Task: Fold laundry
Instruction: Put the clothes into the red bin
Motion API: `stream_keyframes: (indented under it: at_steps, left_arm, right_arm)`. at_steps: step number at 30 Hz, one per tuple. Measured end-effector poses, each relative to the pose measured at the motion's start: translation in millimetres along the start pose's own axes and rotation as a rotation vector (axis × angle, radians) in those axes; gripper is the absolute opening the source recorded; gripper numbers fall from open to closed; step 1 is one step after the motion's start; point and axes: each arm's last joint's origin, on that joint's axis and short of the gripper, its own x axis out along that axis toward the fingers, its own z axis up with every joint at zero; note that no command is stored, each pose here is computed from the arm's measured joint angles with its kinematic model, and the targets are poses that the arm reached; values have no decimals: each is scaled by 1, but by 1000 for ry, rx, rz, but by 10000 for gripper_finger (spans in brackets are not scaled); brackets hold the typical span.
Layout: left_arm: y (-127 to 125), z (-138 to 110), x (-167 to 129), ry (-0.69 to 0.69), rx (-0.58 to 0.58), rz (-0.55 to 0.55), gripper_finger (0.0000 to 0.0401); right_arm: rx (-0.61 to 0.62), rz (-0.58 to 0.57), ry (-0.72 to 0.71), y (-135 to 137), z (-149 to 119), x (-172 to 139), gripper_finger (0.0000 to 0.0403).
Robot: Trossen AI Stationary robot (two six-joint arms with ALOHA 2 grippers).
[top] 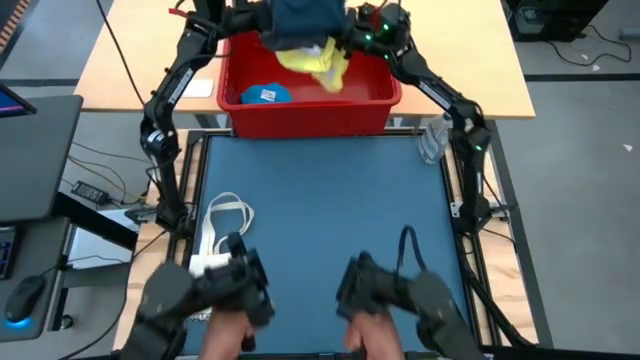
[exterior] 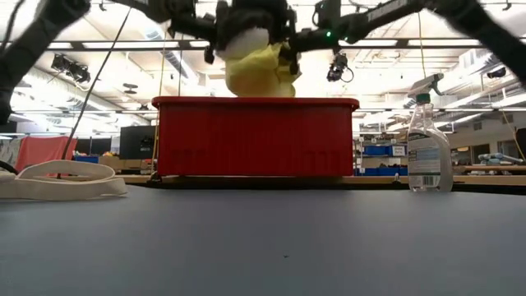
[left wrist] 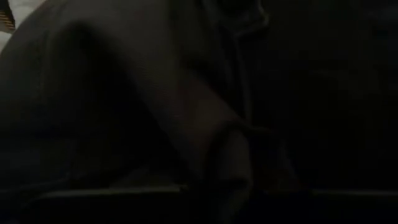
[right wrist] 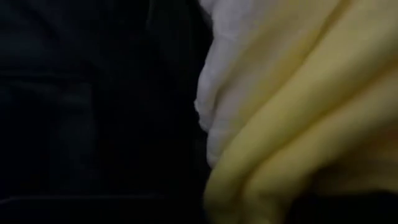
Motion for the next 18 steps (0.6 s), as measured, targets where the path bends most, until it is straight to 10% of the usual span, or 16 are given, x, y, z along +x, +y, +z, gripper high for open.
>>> stream_keyframes:
  at_steps: [10, 18]
  left_arm:
    - [118, -46, 31, 169, -177, 180, 81]
    - [183, -97, 33, 387, -326, 361, 200]
  right_arm:
    - [81, -214, 110, -123, 26, 23, 128]
    - [306, -427, 124, -159, 33, 4, 354]
